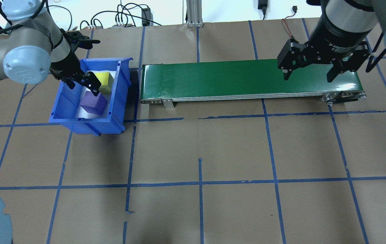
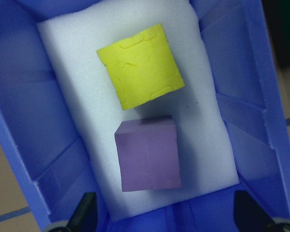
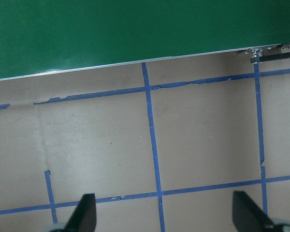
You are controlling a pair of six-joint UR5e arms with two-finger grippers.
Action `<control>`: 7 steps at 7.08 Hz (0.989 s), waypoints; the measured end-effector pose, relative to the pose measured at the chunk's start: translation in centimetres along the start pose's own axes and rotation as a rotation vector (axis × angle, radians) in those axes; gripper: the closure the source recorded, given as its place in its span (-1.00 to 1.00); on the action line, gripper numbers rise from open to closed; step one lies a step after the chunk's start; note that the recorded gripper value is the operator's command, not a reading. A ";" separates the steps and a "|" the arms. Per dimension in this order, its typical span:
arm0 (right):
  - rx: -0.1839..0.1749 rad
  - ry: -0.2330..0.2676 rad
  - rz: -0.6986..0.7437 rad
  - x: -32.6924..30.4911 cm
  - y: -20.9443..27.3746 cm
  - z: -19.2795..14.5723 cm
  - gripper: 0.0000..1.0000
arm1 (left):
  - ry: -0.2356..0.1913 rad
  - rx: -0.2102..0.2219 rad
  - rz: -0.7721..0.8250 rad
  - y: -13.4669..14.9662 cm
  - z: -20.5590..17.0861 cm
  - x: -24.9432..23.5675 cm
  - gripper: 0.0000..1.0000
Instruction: Move block left to right into plate
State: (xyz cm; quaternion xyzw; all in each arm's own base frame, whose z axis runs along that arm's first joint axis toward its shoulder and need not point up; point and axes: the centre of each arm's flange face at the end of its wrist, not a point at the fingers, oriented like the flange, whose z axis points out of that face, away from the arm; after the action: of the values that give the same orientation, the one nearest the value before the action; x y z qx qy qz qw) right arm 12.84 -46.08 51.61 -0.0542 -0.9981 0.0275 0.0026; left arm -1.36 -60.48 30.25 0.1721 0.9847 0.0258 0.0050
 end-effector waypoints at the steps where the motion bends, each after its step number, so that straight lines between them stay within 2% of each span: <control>1: 0.000 0.000 0.000 0.0 0.0 0.0 -1.00 | 0.003 0.000 0.002 0.0 1.4 0.1 -1.00; 4: -0.002 0.002 0.000 0.0 0.0 0.0 -1.00 | 0.023 -0.037 0.003 -0.3 5.3 -0.1 -1.00; 7: -0.002 0.001 0.001 0.0 0.0 0.0 -1.00 | 0.012 -0.033 0.008 -1.0 5.7 -0.6 -1.00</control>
State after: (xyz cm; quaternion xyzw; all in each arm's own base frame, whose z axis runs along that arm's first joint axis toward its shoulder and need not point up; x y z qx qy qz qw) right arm 12.82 -46.06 51.56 -0.0549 -0.9981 0.0266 0.0032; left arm -1.04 -61.37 24.49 0.1756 0.9835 0.0432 0.0019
